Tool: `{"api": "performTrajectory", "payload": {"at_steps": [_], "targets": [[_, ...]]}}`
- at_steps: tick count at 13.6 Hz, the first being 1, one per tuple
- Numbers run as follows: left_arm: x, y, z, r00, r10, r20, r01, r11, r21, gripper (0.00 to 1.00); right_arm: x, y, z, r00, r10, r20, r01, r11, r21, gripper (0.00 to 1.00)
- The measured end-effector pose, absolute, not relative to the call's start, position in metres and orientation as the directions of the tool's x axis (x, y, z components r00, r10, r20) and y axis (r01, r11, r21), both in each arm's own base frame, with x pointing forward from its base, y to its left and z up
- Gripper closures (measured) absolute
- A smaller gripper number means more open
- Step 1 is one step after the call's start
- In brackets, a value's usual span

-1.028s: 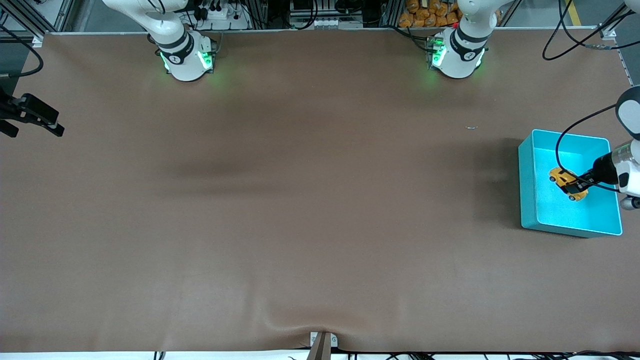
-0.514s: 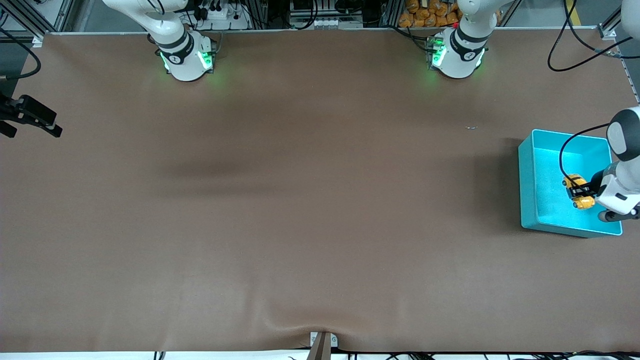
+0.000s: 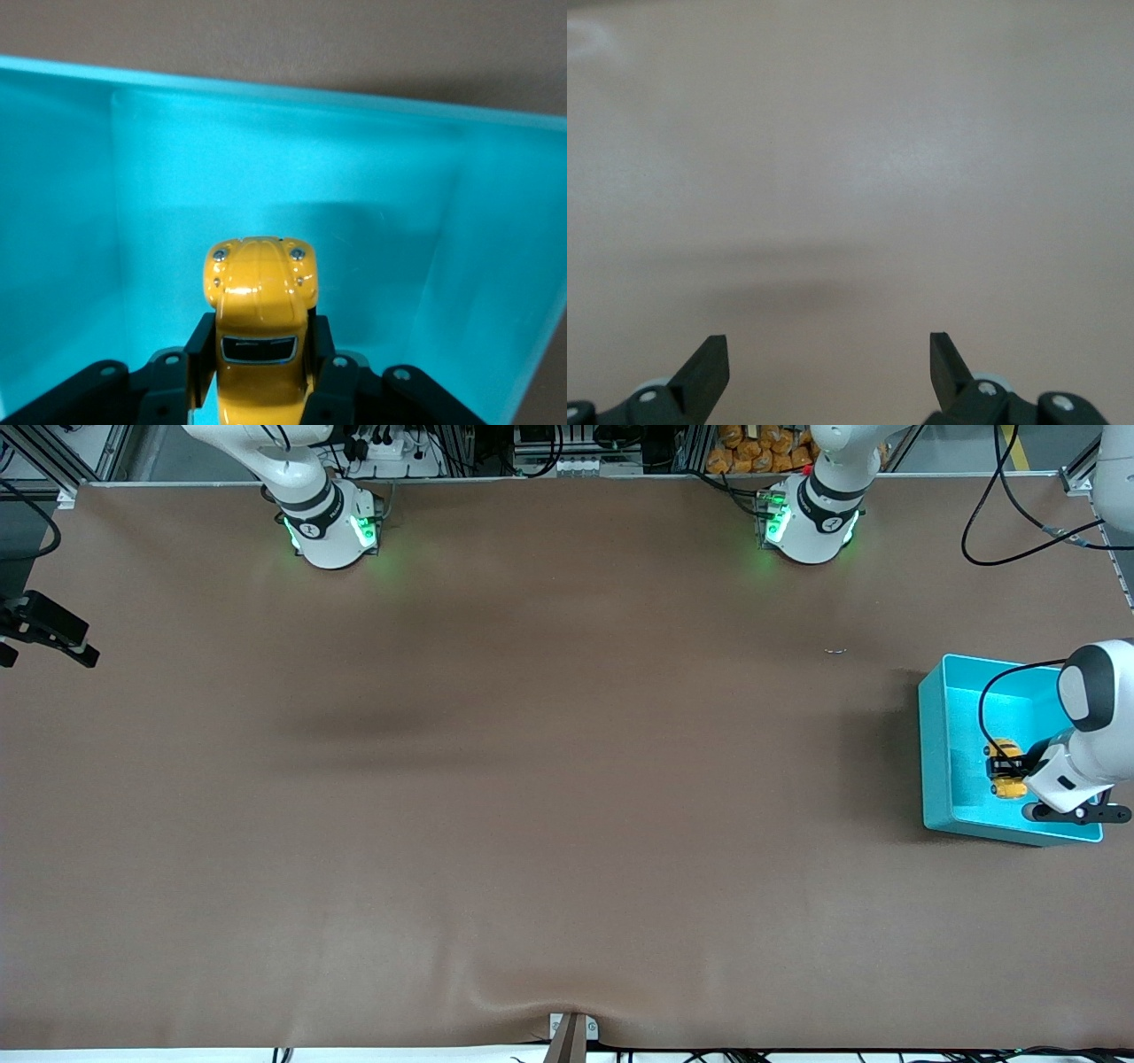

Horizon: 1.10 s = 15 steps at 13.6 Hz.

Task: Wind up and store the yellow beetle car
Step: 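Lower the car into the blue box and open the left gripper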

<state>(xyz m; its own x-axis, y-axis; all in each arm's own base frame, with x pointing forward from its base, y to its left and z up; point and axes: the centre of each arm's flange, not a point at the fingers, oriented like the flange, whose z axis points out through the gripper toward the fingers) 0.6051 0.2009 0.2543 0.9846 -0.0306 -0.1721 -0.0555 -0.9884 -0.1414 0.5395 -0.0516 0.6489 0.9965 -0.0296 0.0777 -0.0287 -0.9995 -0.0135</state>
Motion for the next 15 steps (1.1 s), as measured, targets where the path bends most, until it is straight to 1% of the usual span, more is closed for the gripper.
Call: {"api": "performTrajectory", "payload": {"at_steps": [4,8,12,13,14,15], "targets": [[0.602,0.215,0.225,0.981,-0.027,-0.194,-0.051,-0.991,-0.123,0.55,0.541,-0.052,0.646,0.997,-0.031,0.073,-0.030,-0.999,-0.014,0.00],[0.604,0.217,0.199,0.978,-0.065,-0.197,-0.094,-0.985,-0.142,0.55,0.542,-0.054,0.645,0.997,-0.034,0.070,-0.033,-0.999,-0.014,0.00],[0.601,0.228,0.190,0.978,-0.069,-0.199,-0.101,-0.983,-0.153,0.55,0.542,-0.054,0.644,0.997,-0.034,0.069,-0.033,-0.999,-0.014,0.00],[0.601,0.227,0.191,0.978,-0.071,-0.198,-0.102,-0.983,-0.154,0.48,0.542,-0.054,0.644,0.997,-0.034,0.069,-0.033,-0.999,-0.014,0.00],[0.602,0.226,0.192,0.978,-0.073,-0.196,-0.104,-0.983,-0.153,0.40,0.542,-0.054,0.644,0.997,-0.034,0.069,-0.033,-0.999,-0.014,0.00],[0.604,0.225,0.193,0.978,-0.075,-0.192,-0.105,-0.983,-0.153,0.28,0.542,-0.055,0.644,0.997,-0.035,0.069,-0.034,-0.999,-0.014,0.00]]}}
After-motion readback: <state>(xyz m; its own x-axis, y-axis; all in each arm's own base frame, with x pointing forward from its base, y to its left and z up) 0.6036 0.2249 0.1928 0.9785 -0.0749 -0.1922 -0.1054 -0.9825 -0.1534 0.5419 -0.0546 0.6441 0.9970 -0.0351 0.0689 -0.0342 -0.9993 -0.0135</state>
